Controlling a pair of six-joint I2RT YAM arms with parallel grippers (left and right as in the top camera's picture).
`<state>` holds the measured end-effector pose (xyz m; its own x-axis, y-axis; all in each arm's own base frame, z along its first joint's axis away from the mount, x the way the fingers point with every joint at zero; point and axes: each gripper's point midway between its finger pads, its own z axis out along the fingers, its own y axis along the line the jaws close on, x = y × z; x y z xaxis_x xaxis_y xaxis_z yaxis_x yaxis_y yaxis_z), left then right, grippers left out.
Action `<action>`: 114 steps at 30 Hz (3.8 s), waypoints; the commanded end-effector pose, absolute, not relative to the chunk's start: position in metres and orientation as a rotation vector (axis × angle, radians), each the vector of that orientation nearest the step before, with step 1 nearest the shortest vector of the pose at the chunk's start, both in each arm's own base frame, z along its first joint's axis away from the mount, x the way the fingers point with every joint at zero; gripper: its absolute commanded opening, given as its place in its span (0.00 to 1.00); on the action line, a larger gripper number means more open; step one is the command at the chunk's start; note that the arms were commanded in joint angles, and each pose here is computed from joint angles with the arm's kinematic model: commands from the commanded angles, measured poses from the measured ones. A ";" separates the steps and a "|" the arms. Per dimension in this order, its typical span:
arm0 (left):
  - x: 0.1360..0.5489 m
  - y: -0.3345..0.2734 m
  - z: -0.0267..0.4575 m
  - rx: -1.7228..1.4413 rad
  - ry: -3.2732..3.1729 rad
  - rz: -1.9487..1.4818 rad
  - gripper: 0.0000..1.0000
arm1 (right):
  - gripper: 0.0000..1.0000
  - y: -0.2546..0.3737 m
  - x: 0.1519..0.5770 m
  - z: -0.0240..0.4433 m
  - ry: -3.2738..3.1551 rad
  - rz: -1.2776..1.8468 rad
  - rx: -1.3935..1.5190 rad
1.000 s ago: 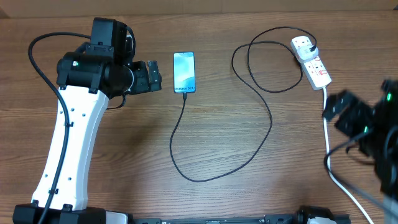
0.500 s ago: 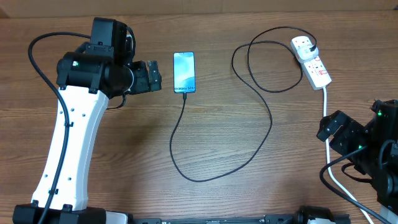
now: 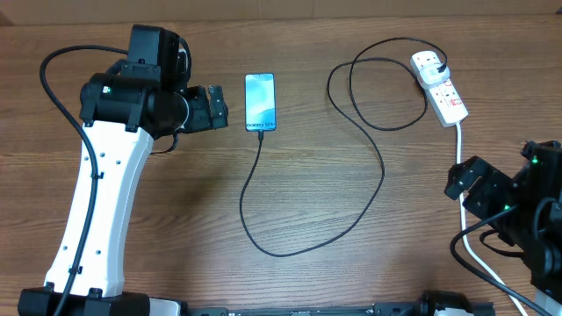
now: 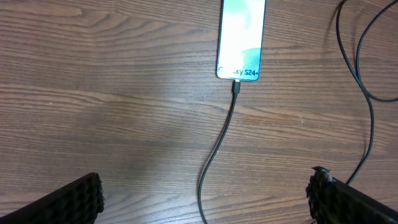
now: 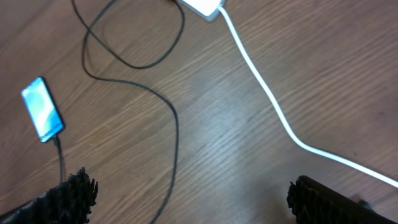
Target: Plug charger to phone and switch on socket
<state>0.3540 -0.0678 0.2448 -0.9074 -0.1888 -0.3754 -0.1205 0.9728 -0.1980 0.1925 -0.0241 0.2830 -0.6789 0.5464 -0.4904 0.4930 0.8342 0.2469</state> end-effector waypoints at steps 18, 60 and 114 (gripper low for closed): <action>0.355 -0.069 0.243 -0.223 2.722 -0.240 1.00 | 1.00 0.003 0.204 0.215 2.061 0.237 0.362; 0.355 -0.069 0.243 -0.224 2.722 -0.240 1.00 | 1.00 0.010 0.243 0.213 1.443 0.258 0.175; 0.355 -0.069 0.243 -0.224 2.722 -0.240 1.00 | 1.00 0.015 0.246 0.169 1.593 0.010 -0.091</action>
